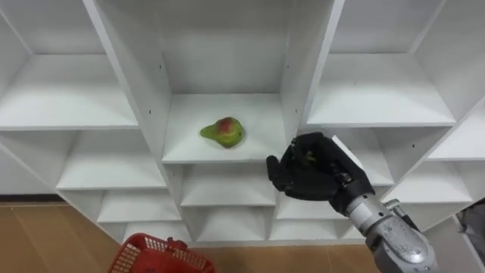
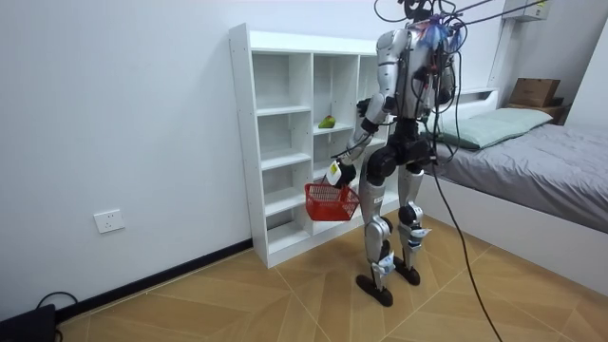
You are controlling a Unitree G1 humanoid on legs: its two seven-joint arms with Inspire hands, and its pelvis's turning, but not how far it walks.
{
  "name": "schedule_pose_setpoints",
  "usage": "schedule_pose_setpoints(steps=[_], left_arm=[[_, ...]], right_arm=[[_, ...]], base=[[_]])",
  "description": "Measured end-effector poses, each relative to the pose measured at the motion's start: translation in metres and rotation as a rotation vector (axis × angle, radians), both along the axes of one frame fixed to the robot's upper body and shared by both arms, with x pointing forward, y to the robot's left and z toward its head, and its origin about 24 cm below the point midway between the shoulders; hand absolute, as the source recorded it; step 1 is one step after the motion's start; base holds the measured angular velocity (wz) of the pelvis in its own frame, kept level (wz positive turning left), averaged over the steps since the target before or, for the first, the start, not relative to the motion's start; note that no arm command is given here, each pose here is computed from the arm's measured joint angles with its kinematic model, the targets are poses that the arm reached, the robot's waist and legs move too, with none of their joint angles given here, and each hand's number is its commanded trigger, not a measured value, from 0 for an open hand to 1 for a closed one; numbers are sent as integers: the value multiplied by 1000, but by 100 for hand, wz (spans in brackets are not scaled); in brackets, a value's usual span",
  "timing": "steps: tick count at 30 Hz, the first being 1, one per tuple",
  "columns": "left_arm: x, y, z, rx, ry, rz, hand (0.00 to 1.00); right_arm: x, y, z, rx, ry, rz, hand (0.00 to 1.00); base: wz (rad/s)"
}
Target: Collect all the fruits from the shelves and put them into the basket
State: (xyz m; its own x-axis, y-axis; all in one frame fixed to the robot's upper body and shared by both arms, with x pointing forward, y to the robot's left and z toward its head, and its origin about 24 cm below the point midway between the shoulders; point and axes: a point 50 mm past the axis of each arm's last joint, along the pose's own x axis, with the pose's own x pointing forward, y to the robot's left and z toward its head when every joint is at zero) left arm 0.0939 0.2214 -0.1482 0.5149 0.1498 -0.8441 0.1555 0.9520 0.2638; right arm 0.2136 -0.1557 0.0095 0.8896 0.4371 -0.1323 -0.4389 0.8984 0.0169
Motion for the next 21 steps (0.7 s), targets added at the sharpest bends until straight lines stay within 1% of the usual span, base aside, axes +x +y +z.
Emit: schedule_pose_setpoints(steps=[6, 8, 11, 13, 16, 18, 21], left_arm=[[3, -1, 1, -18, -10, -10, 100], [9, -4, 2, -21, -29, -32, 100], [22, -13, 5, -31, -56, -78, 100], [27, -17, 6, -42, -69, -87, 100], [29, -18, 6, -49, -77, -78, 100], [34, -20, 7, -49, -92, -79, 100], [46, -28, 11, -55, -123, -107, 100]], right_arm=[[-8, 12, -6, 33, 34, 97, 100], [-11, 17, -12, 48, 63, 119, 100], [-14, 22, -25, 71, 133, 115, 100], [-15, 22, -29, 70, 150, 114, 100], [-17, 20, -42, 107, 218, 87, 100], [-19, 17, -52, 100, 264, 68, 100], [-19, 20, -67, 87, 330, 65, 100]], base=[[-3], [0], [2], [0], [0], [2], [7]])
